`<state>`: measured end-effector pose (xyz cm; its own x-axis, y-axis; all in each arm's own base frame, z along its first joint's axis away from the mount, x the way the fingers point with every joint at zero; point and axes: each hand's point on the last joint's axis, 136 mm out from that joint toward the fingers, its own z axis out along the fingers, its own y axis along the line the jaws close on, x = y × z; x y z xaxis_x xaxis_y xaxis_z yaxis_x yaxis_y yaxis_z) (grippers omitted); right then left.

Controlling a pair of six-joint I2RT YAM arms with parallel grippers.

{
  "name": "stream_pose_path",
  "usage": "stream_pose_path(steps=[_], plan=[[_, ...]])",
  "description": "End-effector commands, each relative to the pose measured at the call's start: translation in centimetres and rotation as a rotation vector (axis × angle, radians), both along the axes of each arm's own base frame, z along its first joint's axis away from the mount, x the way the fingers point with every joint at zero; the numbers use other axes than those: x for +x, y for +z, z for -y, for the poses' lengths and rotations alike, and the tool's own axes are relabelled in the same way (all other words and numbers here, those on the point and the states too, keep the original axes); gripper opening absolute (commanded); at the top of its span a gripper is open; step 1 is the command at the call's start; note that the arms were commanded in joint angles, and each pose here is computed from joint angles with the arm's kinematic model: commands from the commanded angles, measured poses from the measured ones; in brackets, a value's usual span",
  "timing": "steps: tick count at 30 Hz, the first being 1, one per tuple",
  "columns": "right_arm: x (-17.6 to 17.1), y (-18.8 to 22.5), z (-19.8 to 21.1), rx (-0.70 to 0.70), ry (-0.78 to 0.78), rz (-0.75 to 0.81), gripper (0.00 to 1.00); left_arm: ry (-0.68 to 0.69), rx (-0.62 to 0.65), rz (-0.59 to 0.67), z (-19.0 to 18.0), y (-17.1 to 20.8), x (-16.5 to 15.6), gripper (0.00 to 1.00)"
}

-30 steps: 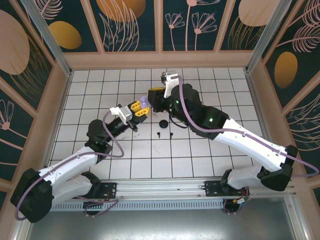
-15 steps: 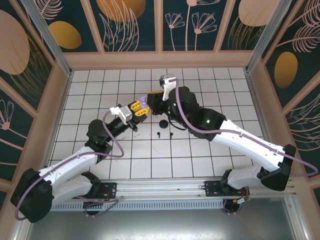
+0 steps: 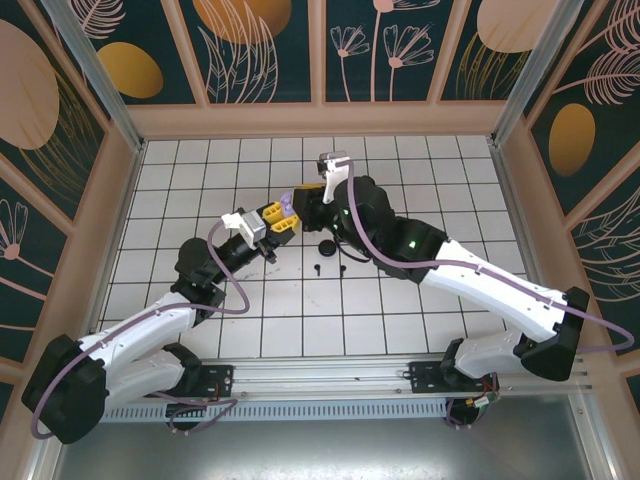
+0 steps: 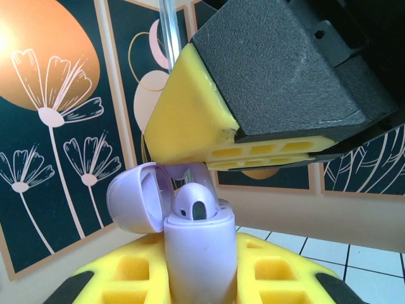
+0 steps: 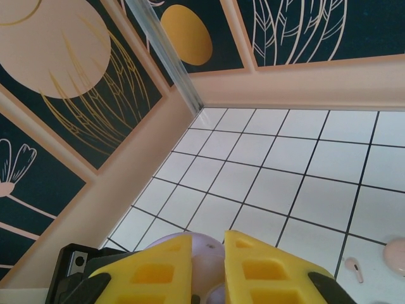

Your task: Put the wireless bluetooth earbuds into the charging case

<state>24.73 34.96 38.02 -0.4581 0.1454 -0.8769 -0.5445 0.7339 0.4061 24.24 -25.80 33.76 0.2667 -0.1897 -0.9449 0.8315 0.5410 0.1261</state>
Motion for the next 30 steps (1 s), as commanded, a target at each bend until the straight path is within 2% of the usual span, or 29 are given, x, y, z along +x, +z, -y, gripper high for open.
stream_pose_path(steps=[1, 13, 15, 19, 22, 26, 30], plan=[[-0.9, -2.3, -1.4, -0.067, 0.034, -0.012, 0.16, -0.011, -0.044, 0.066, 0.0, 2.5, -0.6, 0.0], [-1.9, -3.5, -1.5, -0.094, 0.025, -0.025, 0.16, -0.006, -0.045, 0.063, 0.0, 2.6, -0.4, 0.0], [-1.8, -3.2, -1.3, -0.078, 0.013, -0.028, 0.25, -0.009, -0.045, 0.06, 0.0, 2.5, -0.4, 0.0], [-1.0, -1.0, -0.1, -0.034, -0.057, -0.012, 0.5, -0.014, -0.043, 0.054, 0.1, 2.3, -0.4, 0.0], [-0.6, 1.8, 1.2, 0.035, -0.094, 0.019, 0.61, -0.013, -0.041, 0.05, 0.1, 2.2, -0.3, 0.0], [-0.5, 5.4, 3.3, 0.128, -0.118, 0.051, 0.67, -0.017, -0.043, 0.041, 0.2, 2.0, -0.3, 0.0], [0.1, 6.1, 4.1, 0.154, -0.096, 0.02, 0.67, -0.027, -0.04, 0.03, 0.3, 1.7, -0.3, 0.0]])
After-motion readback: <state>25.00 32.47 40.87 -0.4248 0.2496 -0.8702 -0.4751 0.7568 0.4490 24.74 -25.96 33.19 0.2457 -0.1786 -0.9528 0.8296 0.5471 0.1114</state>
